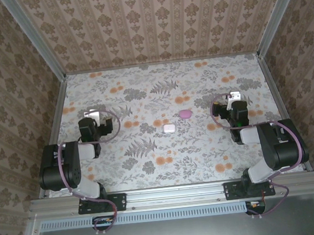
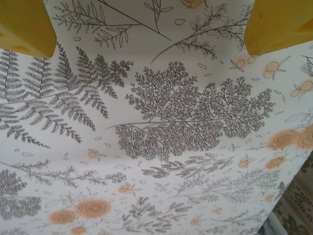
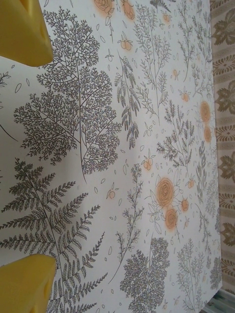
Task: Insert the wireless bluetooth earbuds into the charging case
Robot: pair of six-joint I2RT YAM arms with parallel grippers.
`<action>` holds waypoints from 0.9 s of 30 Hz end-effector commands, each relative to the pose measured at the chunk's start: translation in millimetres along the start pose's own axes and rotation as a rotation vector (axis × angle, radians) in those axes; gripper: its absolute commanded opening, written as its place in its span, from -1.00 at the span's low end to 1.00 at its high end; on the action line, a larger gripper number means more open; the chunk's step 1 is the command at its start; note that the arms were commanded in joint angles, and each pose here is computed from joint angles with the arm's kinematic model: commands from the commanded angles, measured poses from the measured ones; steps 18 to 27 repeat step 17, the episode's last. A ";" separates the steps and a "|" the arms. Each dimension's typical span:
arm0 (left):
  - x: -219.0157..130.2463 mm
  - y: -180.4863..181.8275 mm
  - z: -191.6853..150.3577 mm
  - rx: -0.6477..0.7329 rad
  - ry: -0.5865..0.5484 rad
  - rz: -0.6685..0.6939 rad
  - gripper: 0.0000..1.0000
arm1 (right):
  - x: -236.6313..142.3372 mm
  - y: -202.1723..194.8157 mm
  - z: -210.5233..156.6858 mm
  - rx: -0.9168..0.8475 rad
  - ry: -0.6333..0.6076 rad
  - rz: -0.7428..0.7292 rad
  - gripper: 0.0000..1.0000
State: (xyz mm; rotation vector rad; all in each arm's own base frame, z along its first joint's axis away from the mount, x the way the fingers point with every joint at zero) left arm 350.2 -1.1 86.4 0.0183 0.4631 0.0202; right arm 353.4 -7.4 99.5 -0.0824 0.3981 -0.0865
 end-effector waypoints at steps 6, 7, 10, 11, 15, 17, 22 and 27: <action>0.8 -2.0 23.8 -0.021 -0.091 -0.013 1.00 | 1.8 0.0 14.4 -0.005 -0.051 -0.012 1.00; 0.6 -1.8 24.2 -0.021 -0.093 -0.011 0.99 | 1.9 0.3 14.6 -0.005 -0.051 -0.011 1.00; 0.4 -2.2 23.9 -0.018 -0.093 -0.007 1.00 | 2.5 0.0 14.6 -0.005 -0.050 -0.012 1.00; 0.5 -1.8 23.9 -0.018 -0.093 -0.005 1.00 | 2.3 0.1 14.2 -0.006 -0.049 -0.012 1.00; 0.7 -2.4 23.8 -0.018 -0.092 -0.008 1.00 | 2.6 0.2 14.6 -0.006 -0.049 -0.011 1.00; 0.7 -2.8 24.0 -0.018 -0.092 -0.010 1.00 | 2.2 0.2 14.0 -0.006 -0.048 -0.011 1.00; 0.7 -2.8 24.0 -0.018 -0.092 -0.010 1.00 | 2.2 0.2 14.0 -0.006 -0.048 -0.011 1.00; 0.7 -2.8 24.0 -0.018 -0.092 -0.010 1.00 | 2.2 0.2 14.0 -0.006 -0.048 -0.011 1.00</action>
Point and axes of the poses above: each hand's point on the last joint's axis, 136 mm out from that joint toward the fingers, its own x axis out along the fingers, its own y axis along the line the jaws close on, z = x × y, the point moved 4 cm from there along -x, back along the fingers, and after that the axes turned 6 degrees about -x, right-handed, at the moved point
